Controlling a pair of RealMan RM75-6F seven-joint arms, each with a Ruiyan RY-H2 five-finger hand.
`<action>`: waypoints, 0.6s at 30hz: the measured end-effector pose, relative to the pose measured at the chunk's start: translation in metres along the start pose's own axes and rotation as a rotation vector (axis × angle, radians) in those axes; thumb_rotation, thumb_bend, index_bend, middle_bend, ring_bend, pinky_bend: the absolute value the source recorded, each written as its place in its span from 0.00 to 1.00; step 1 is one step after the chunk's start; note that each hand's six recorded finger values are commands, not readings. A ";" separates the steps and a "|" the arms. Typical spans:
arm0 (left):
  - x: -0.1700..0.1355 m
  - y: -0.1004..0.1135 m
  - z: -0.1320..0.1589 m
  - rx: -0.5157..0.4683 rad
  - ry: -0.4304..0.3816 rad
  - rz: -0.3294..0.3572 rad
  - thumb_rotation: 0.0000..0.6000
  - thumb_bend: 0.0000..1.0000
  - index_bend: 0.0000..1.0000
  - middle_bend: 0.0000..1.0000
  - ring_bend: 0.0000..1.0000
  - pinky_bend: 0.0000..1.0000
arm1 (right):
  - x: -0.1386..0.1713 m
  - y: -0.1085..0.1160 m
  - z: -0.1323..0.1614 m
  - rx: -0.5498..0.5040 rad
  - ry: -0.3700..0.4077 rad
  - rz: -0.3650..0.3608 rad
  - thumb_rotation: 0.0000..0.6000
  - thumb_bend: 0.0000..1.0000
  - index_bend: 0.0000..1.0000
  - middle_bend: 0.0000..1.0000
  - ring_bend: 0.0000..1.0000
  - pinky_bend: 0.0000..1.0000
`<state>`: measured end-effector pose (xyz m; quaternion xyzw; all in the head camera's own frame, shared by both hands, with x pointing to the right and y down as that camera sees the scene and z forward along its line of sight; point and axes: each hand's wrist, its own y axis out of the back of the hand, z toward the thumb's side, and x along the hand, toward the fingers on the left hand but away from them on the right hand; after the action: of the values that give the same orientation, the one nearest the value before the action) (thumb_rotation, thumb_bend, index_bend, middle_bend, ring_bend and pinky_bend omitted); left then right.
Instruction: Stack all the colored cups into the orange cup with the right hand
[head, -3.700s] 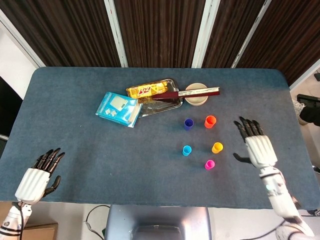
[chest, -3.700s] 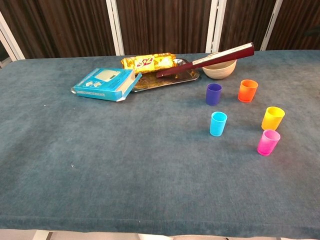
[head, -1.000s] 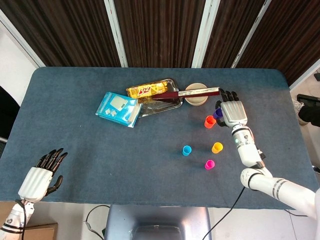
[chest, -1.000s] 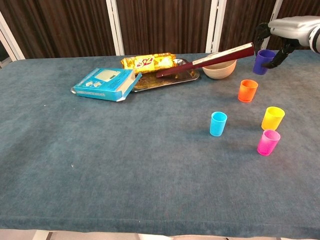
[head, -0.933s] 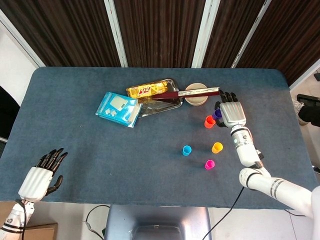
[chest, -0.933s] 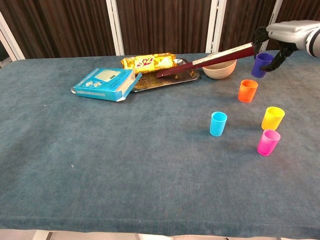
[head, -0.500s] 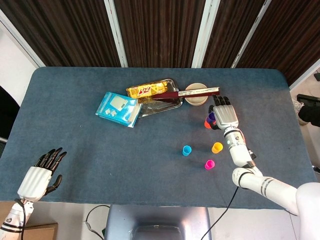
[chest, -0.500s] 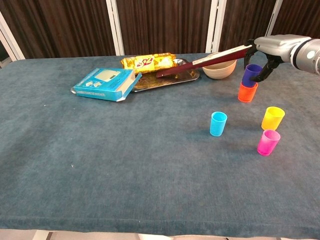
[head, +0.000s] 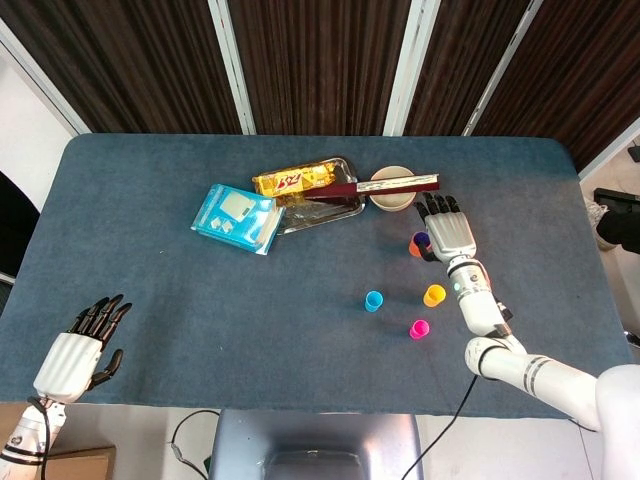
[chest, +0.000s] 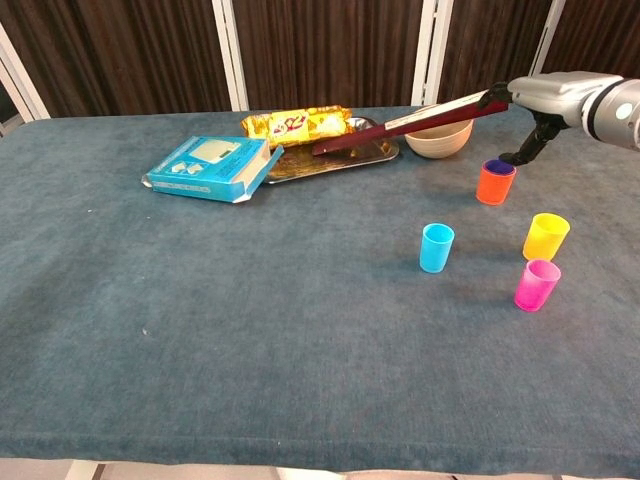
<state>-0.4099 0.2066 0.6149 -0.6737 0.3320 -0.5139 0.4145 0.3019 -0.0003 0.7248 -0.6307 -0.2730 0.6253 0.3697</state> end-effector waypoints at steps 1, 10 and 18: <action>0.000 0.000 0.000 0.000 0.000 0.000 1.00 0.48 0.00 0.01 0.04 0.17 | 0.003 0.001 0.000 -0.001 0.005 -0.003 1.00 0.48 0.23 0.00 0.00 0.00; -0.002 0.000 0.001 0.003 -0.002 -0.001 1.00 0.48 0.00 0.01 0.04 0.17 | 0.078 0.002 -0.002 0.032 0.160 -0.015 1.00 0.43 0.20 0.00 0.00 0.00; -0.003 -0.002 0.004 0.005 -0.009 -0.004 1.00 0.48 0.00 0.01 0.04 0.17 | 0.126 -0.031 -0.029 0.122 0.206 0.066 1.00 0.43 0.26 0.00 0.00 0.00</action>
<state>-0.4063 0.2109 0.6152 -0.6755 0.3274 -0.5127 0.4166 0.3431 0.1154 0.6743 -0.6768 -0.1741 0.5844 0.4125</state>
